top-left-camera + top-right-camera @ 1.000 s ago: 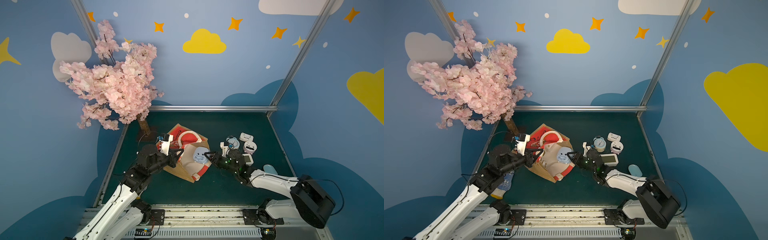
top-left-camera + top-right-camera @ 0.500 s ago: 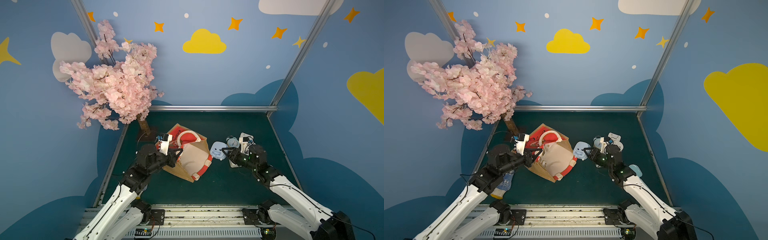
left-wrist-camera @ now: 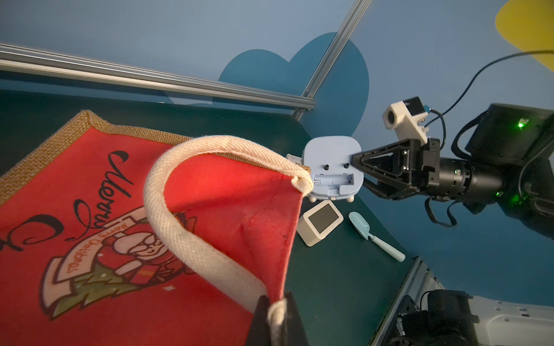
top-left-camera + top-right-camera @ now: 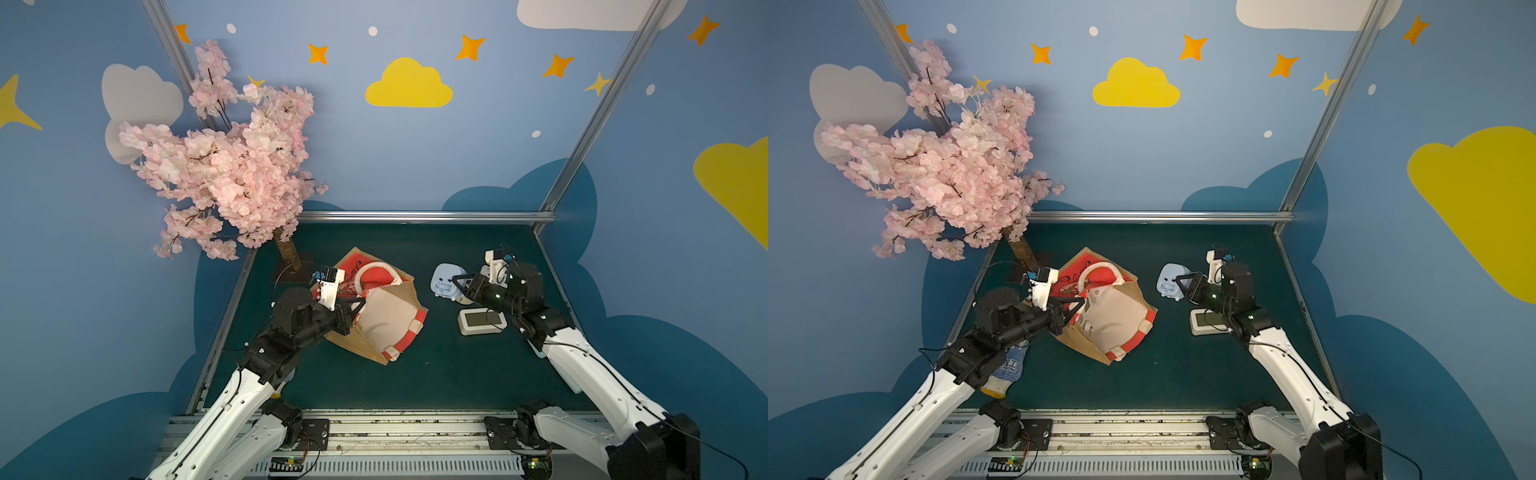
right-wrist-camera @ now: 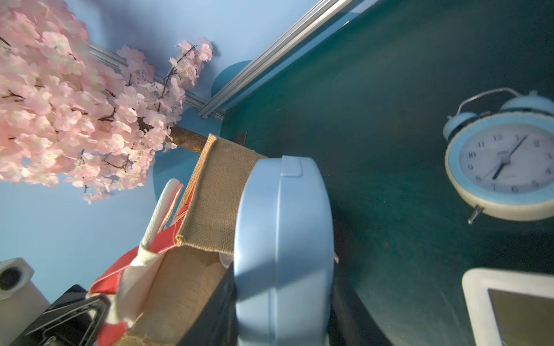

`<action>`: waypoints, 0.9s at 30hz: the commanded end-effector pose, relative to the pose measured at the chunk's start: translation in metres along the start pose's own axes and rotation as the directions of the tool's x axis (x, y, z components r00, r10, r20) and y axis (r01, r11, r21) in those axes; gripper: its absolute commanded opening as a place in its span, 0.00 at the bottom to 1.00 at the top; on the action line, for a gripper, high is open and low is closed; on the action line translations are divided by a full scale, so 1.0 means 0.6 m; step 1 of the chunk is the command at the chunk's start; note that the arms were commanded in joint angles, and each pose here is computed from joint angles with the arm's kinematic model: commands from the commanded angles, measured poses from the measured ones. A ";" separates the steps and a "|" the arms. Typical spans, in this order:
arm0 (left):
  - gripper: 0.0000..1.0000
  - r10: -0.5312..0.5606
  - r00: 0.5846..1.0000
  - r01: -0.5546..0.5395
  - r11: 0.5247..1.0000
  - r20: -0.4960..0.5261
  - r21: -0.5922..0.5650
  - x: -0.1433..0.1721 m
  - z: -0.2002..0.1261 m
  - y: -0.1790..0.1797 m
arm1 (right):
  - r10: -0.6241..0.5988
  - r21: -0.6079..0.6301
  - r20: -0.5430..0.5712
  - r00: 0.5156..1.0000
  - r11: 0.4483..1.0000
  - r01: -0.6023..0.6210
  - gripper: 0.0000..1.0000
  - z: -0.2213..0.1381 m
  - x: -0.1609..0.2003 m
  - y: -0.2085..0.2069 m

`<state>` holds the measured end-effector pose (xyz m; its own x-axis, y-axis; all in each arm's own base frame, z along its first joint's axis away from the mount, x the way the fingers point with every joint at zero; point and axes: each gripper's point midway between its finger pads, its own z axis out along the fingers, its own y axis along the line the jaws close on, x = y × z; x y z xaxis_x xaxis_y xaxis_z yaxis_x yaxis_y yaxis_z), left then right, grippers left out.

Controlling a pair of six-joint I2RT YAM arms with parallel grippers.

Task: Take the alarm clock out of the canvas bag
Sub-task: Place the alarm at the center of the board.

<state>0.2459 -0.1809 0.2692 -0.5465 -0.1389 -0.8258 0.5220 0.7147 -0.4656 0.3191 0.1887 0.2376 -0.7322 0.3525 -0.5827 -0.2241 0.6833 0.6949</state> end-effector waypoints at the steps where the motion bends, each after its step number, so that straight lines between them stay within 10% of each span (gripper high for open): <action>1: 0.07 0.022 0.999 -0.022 1.000 0.040 0.015 -0.023 -0.010 -0.011 | -0.152 0.110 -0.059 0.987 0.981 0.158 0.26 0.018 -0.001 -0.034; 14: 0.07 0.013 0.999 -0.015 0.999 0.045 0.030 -0.022 -0.006 -0.013 | -0.518 0.409 -0.205 0.831 0.726 0.553 0.25 0.129 -0.078 -0.078; 27: 0.07 0.017 0.999 -0.018 1.000 0.045 0.018 -0.018 -0.012 -0.011 | -0.594 0.549 -0.356 0.722 0.492 0.676 0.23 0.200 -0.140 -0.145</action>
<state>0.2432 -0.1796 0.2707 -0.5491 -0.1459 -0.8229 0.5195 0.7117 -0.4728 0.4635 0.1882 0.1579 -0.6625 -0.3211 -0.6767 -0.2765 0.9445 -0.1775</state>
